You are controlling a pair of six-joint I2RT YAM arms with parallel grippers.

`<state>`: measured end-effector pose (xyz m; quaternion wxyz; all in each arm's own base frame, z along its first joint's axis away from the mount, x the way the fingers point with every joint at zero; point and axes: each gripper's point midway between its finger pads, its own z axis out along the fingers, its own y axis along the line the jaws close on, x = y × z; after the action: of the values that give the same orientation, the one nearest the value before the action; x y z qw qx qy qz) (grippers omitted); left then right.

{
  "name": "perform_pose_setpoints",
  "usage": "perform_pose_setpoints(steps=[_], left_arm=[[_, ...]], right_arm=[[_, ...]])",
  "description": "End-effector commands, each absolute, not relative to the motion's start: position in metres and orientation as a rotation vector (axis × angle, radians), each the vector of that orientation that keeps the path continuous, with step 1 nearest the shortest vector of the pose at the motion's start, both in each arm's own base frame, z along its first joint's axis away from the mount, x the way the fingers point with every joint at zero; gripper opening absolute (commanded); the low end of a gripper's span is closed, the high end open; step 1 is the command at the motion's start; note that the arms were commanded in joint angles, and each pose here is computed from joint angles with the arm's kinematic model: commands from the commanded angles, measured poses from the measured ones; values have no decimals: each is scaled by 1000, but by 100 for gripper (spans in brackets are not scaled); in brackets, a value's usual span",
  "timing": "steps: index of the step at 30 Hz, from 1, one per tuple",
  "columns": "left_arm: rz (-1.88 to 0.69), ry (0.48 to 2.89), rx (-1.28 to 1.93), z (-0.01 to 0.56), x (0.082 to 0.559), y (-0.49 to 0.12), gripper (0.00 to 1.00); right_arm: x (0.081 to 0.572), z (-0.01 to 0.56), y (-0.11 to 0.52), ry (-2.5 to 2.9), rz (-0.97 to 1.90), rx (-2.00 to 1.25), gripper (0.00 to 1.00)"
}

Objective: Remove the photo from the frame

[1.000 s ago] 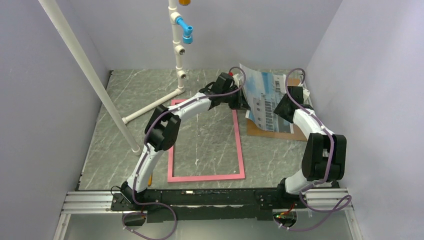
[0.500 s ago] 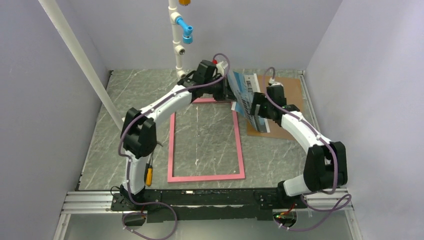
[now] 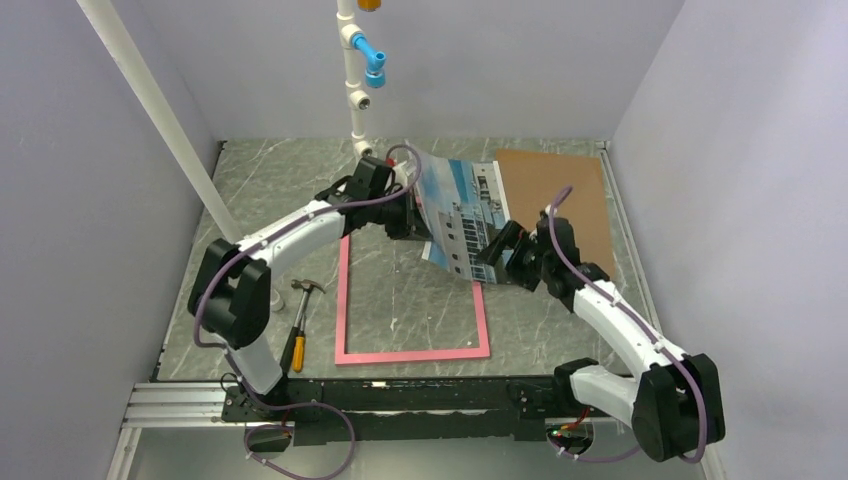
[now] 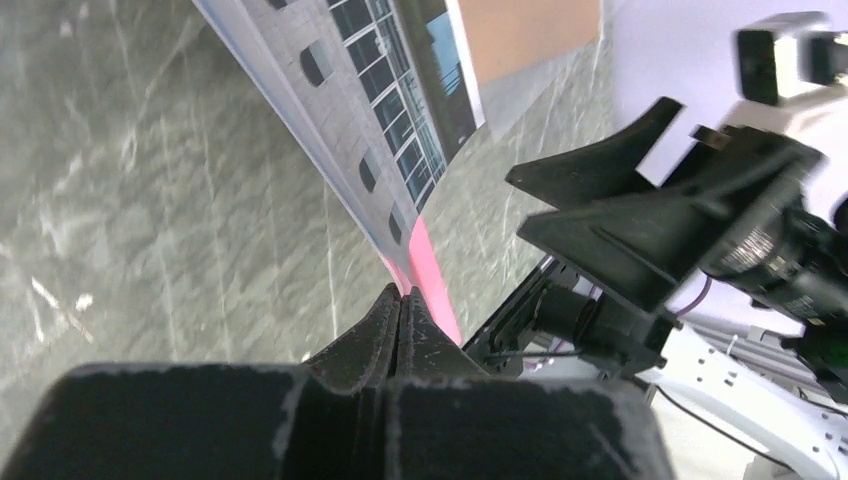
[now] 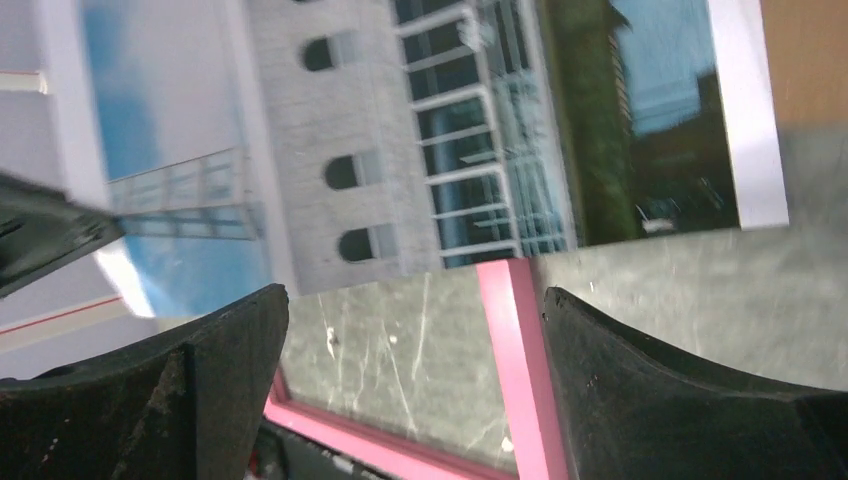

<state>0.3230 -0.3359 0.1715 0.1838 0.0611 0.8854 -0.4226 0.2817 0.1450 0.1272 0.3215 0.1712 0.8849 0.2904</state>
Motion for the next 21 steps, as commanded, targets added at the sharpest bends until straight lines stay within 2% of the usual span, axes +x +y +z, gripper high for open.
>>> perform_pose_setpoints(steps=[1,7,16,21], left_arm=[[-1236,2404,210,188,305,-326,0],[-1263,2431,170,172,289,-320,0],[-1280,2429,135,164,274,-311,0],[-1254,2434,115,158,269,-304,0]], right_arm=[[273,120,156,2238,977,771,100],[266,98,142,2123,996,1003,95],[246,61,135,2064,1053,1237,75],[239,50,130,2077,1016,1273,75]])
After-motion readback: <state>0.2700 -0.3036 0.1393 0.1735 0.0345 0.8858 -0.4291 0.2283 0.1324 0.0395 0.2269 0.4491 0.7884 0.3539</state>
